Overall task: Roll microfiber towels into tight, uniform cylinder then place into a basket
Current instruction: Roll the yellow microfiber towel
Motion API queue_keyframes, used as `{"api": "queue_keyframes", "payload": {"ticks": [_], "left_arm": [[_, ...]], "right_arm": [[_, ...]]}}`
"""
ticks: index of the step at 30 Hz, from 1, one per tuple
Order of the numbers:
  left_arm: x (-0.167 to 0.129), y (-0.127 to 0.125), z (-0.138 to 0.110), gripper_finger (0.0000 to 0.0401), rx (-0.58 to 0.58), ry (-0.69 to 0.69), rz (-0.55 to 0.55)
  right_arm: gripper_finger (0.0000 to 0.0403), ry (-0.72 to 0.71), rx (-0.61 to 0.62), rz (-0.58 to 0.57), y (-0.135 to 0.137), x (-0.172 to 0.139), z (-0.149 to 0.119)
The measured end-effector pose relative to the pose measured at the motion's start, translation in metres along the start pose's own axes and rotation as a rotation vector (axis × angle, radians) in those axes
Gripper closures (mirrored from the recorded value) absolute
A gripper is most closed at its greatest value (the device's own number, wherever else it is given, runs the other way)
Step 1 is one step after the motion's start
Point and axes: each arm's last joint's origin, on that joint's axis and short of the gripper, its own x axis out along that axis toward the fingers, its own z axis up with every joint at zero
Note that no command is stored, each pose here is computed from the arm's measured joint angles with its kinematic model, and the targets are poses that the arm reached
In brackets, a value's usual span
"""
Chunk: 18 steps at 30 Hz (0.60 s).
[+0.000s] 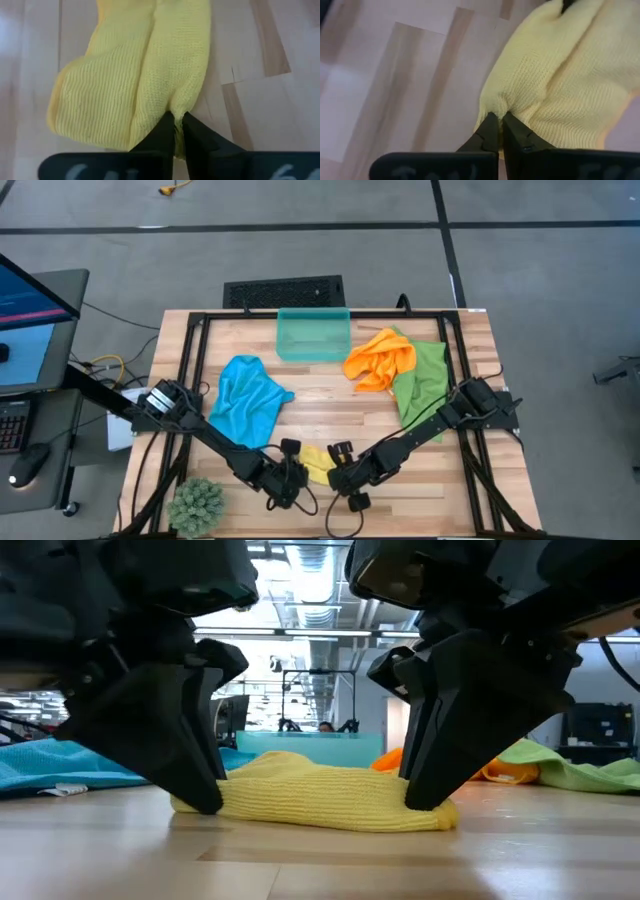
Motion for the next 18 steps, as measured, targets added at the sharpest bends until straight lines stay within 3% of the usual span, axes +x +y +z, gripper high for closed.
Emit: {"api": "queue_keyframes", "payload": {"ticks": [10,14,18], "left_arm": [[-0.029,0.012,0.017,0.0395,-0.377,0.081,-0.38],[-0.026,0.024,0.021,0.0391,-0.581,0.182,-0.479],[-0.02,0.041,0.024,0.0391,-0.699,0.26,-0.522]], "right_arm": [[0.0384,-0.046,0.077,0.158,0.011,-0.003,0.012],[0.0378,-0.087,0.112,0.254,0.015,-0.005,0.018],[0.0375,-0.108,0.16,0.303,0.016,-0.006,0.022]]}}
